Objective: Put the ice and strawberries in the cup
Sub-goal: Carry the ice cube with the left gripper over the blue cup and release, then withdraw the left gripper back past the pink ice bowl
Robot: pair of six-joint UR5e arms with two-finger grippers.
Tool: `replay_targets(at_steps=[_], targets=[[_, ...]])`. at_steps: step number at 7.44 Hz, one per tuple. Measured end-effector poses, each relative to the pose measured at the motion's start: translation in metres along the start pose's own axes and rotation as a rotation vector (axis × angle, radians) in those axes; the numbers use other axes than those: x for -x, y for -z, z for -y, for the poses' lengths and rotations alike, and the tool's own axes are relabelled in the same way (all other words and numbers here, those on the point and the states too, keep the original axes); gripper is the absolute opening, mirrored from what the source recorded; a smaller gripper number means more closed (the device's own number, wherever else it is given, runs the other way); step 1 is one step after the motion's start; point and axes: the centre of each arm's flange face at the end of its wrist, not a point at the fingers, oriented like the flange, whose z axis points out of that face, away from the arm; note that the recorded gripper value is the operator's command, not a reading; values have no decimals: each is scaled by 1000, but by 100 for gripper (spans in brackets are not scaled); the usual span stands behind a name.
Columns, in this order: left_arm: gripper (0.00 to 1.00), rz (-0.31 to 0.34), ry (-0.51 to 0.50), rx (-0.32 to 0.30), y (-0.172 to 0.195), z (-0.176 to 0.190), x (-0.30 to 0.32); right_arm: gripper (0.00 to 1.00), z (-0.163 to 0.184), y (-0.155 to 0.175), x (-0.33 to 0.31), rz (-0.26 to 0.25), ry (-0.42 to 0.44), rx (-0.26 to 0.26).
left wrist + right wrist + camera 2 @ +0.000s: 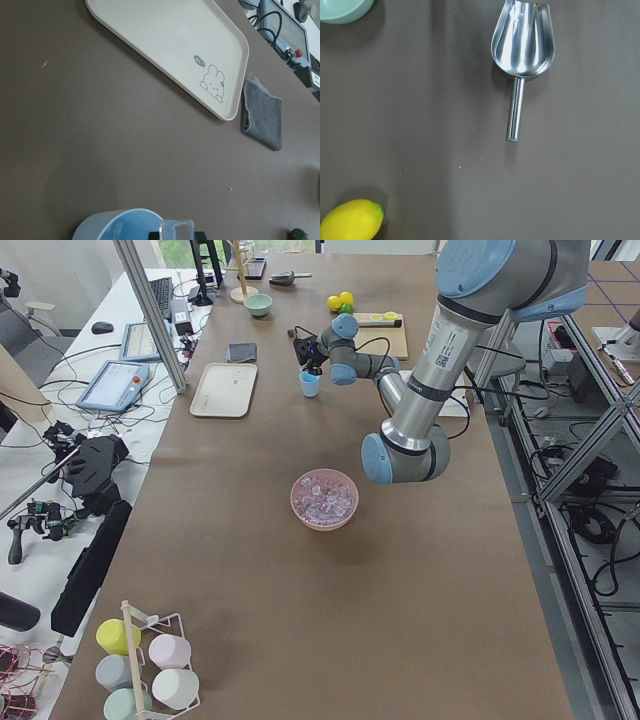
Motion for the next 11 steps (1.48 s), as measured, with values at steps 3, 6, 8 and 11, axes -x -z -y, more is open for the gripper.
replay_targets(at_steps=[3,6,8,11], targets=[[97,-6,-134,12,17,1,14,100,0,0,0,2,0,0],[97,111,-353,78,64,25,45,100,5,7,8,5,17,-16],[98,292,-619,145,112,90,69,100,18,16,20,19,35,-35],[99,425,-947,354,209,274,196,100,53,11,84,42,29,-27]])
